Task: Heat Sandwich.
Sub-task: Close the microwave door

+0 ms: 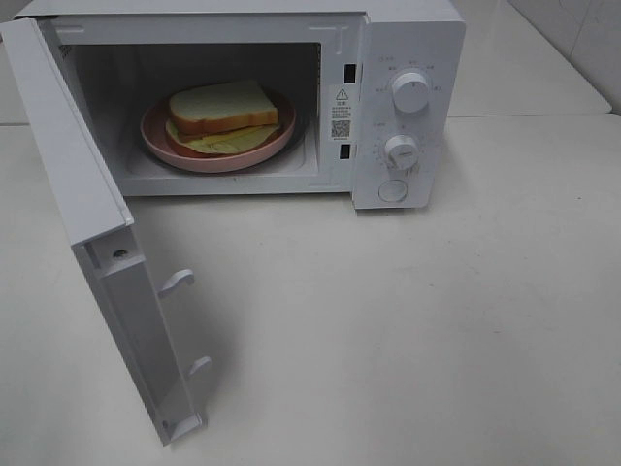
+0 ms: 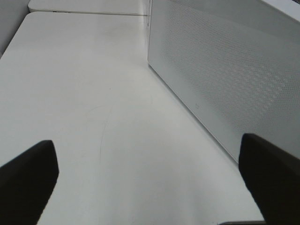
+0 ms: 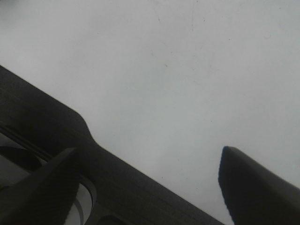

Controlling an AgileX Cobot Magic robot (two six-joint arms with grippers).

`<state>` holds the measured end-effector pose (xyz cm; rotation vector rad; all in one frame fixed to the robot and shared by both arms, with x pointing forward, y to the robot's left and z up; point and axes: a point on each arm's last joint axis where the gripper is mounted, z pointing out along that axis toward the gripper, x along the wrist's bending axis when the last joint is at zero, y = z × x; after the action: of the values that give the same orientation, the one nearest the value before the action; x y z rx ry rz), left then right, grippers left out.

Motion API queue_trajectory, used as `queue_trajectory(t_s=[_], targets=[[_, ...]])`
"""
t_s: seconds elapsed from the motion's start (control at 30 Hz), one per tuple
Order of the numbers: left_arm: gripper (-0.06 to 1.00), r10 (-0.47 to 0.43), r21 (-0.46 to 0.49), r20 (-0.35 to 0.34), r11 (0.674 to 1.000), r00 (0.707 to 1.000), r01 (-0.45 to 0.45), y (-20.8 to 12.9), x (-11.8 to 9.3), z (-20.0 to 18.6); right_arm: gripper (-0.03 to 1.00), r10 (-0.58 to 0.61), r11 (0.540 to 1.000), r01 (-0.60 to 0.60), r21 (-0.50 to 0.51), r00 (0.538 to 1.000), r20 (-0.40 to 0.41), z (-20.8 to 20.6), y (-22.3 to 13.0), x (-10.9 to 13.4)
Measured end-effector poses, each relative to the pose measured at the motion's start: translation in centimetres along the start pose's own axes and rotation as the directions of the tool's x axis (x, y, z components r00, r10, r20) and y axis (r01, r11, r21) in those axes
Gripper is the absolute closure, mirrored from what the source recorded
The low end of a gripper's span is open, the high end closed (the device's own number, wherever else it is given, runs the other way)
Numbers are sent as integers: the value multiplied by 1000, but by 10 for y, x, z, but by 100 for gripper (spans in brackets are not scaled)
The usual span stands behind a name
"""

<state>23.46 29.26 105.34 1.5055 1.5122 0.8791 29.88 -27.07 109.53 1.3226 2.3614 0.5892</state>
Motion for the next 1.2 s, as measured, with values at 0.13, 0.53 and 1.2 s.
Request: queue_trajectory(t_s=[0.13, 0.53, 1.2], targets=[[-5, 0, 0, 0, 1000, 1000, 0, 0, 0, 0, 20, 8, 999, -8, -39, 1000, -2, 0, -22, -2], [-5, 0, 0, 0, 1000, 1000, 0, 0, 0, 0, 20, 156, 986, -150, -66, 984, 83, 9, -58, -7], [-5, 0, 0, 0, 1000, 1000, 0, 0, 0, 0, 20, 486, 844, -384, -375, 843, 231, -4, -87, -1]])
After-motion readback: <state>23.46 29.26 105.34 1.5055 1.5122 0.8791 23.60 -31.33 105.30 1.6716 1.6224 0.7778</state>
